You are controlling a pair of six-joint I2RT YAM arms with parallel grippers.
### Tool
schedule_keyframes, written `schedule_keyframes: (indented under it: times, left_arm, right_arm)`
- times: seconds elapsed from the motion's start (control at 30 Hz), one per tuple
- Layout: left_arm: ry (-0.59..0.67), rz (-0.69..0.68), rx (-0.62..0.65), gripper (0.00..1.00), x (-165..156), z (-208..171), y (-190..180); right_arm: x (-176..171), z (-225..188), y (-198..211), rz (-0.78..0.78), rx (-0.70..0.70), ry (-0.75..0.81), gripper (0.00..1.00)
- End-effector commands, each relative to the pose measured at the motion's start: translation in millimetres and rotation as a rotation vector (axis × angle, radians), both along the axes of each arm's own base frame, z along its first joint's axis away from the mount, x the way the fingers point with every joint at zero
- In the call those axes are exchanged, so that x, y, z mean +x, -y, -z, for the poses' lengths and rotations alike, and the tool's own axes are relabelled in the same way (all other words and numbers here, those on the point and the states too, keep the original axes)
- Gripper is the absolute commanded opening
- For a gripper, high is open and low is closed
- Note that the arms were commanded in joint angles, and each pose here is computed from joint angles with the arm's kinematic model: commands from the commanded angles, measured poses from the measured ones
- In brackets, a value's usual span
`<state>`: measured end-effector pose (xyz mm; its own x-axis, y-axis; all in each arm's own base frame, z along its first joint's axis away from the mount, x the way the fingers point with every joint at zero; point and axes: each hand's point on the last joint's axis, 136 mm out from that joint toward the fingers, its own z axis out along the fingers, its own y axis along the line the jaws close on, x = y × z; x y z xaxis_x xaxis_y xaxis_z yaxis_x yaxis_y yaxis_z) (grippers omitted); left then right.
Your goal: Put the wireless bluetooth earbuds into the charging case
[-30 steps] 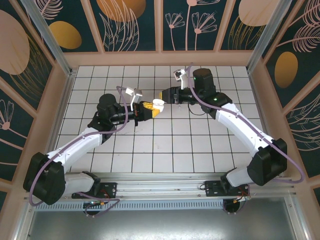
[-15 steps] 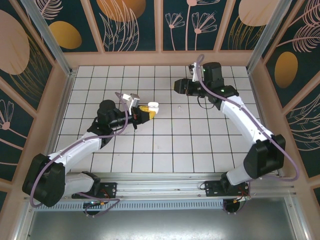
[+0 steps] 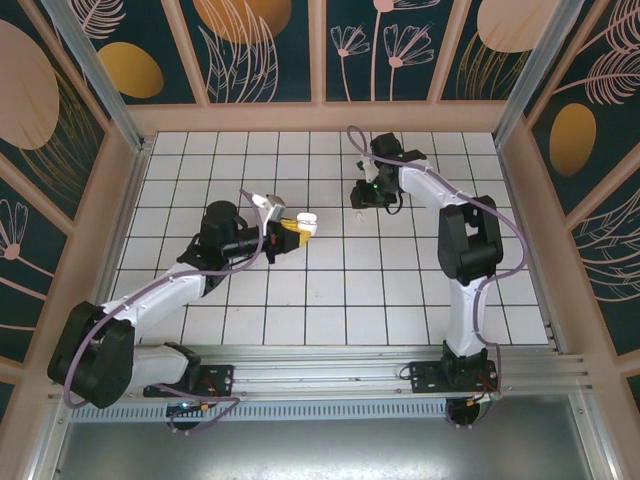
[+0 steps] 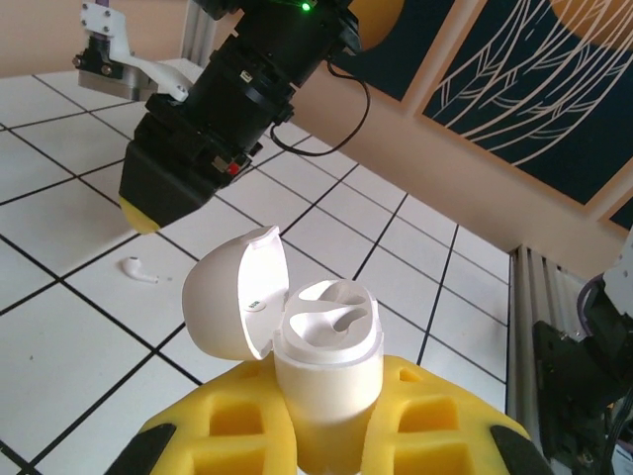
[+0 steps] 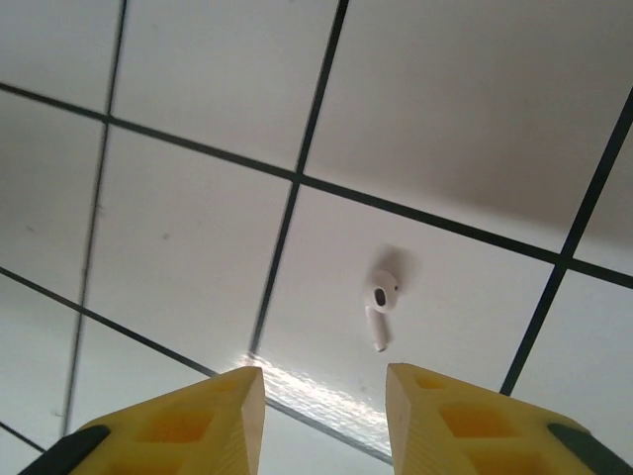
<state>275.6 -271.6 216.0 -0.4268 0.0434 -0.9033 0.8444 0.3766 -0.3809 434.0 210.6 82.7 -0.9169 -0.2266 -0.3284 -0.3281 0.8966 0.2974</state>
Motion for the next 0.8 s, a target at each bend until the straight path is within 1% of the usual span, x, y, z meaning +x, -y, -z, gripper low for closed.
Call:
schedule_keyframes:
  times: [0.0,0.23,0.6,0.77]
  left_arm:
    - [0.038,0.007,0.019,0.00,7,-1,1]
    - [0.014,0.032,0.025,0.00,11,7,7]
    - [-0.002,0.035,0.031,0.00,14,12,9]
    - [-0.012,0.036,0.033,0.00,16,15,10]
  right_arm:
    - [-1,3,1,-0.054,-0.025,0.006,0.35]
    - [2,23,4,-0.070,-0.063,-0.005,0.39]
    - [12,43,4,-0.085,-0.095,-0.020,0.38]
    - [15,48,4,-0.089,-0.098,-0.021,0.36]
